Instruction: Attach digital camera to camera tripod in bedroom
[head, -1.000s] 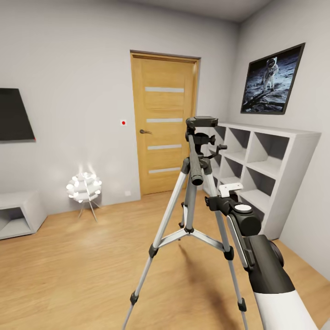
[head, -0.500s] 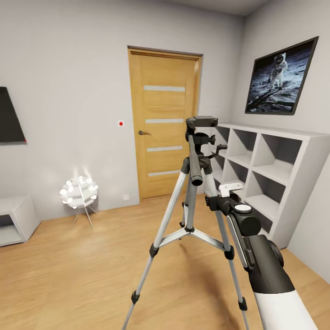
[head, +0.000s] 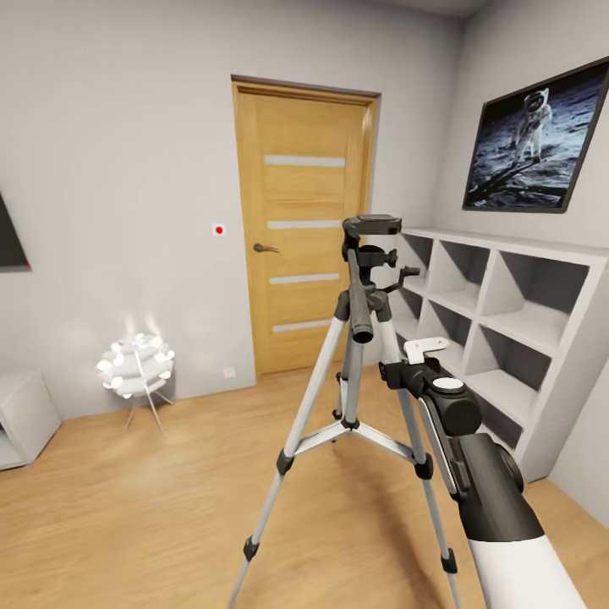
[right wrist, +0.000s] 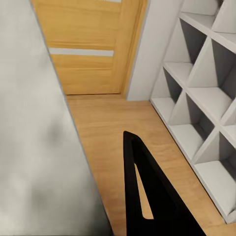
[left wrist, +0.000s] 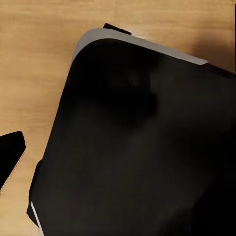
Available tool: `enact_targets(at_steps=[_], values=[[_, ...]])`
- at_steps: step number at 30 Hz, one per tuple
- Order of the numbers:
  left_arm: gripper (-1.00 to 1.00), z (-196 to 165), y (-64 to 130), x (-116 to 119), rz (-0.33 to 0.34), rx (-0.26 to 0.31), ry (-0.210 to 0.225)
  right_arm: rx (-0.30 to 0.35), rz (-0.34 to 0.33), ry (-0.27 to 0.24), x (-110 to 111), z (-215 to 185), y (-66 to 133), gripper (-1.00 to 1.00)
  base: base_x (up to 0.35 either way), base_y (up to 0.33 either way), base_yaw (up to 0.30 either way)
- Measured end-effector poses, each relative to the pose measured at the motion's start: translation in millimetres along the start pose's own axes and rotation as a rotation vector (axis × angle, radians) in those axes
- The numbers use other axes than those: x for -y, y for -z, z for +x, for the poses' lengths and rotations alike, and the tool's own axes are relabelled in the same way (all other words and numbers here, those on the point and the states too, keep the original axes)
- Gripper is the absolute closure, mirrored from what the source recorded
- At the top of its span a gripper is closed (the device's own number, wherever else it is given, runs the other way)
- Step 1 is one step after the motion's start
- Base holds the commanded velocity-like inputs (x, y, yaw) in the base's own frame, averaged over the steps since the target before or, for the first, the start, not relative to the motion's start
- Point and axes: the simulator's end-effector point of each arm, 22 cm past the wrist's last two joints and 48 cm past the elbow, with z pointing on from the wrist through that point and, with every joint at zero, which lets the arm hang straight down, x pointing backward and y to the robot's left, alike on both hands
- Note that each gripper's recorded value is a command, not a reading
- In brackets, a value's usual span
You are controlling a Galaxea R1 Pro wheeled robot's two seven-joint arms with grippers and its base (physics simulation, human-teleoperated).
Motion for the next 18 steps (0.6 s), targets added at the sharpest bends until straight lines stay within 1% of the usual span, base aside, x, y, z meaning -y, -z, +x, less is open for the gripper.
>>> enact_targets(at_steps=[8, 18], values=[[-1.0, -0.1, 0.0, -0.2, 0.0, 0.0, 0.001, 0.0, 0.001, 0.0, 0.3, 0.1, 0.0, 1.0, 0.322, 0.138, 0.0], [-1.0, 0.0, 0.0, -0.3, 0.0, 0.0, 0.001, 0.0, 0.001, -0.001, 0.5, 0.1, -0.1, 1.0, 0.314, 0.186, 0.0]])
